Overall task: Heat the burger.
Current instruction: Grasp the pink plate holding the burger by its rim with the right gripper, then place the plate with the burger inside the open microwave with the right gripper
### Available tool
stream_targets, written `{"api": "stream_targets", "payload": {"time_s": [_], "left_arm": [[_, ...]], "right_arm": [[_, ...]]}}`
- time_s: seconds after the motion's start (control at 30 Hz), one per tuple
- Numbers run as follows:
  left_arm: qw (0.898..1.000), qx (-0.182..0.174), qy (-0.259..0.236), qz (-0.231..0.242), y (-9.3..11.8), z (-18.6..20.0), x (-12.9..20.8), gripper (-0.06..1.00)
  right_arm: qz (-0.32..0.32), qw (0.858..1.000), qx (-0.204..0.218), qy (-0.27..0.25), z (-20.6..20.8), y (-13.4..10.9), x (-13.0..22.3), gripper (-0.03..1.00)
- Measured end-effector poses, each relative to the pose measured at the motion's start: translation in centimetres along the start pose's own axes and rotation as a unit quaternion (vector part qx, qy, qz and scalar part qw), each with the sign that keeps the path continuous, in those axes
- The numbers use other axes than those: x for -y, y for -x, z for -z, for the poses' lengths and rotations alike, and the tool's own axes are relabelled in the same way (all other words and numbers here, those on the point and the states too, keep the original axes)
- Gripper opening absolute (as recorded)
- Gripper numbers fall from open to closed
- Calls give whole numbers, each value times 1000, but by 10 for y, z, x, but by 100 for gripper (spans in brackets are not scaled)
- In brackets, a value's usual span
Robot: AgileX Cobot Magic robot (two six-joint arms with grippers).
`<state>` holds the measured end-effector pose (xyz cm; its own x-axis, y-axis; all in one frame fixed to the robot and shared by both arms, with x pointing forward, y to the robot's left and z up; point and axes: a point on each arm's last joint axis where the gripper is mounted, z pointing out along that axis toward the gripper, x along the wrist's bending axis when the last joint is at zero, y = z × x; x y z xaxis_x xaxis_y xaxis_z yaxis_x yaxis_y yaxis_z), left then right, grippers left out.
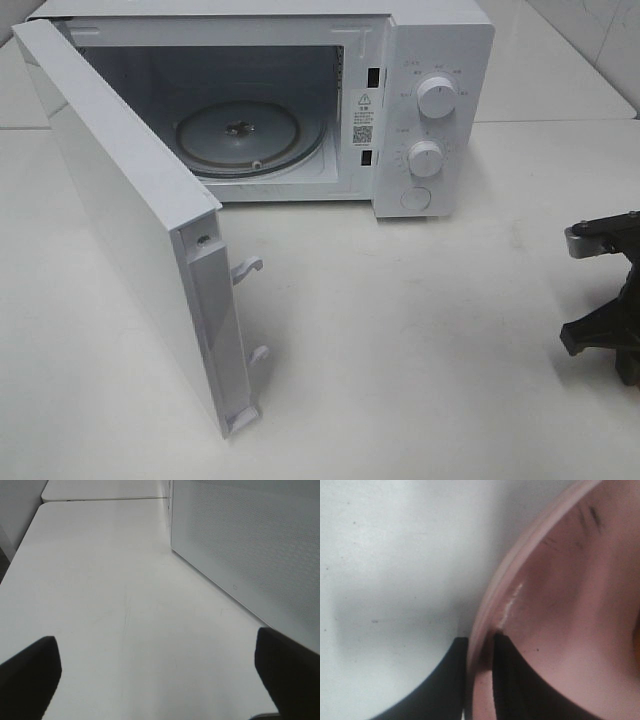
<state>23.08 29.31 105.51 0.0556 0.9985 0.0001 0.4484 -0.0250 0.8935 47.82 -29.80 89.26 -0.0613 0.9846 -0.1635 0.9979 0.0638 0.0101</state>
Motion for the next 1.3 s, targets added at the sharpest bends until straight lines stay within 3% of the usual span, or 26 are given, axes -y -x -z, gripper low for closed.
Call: {"api": "stream_targets", "payload": {"time_s": [0.23, 0.5, 0.93, 1.3], "left_arm": [[1000, 0, 0, 0, 0, 0, 0, 97], [1000, 0, 0, 0, 0, 0, 0, 97], [1000, 0, 0, 0, 0, 0, 0, 97], [1000, 0, 0, 0, 0, 0, 0, 97]], "right_arm": [[1, 1000, 21, -2, 4, -1, 2, 13], [30, 996, 83, -10, 9, -17, 6, 7], [49, 989, 140, 10, 19, -32, 9, 8], [45, 985, 164, 25, 39, -27, 15, 8]]}}
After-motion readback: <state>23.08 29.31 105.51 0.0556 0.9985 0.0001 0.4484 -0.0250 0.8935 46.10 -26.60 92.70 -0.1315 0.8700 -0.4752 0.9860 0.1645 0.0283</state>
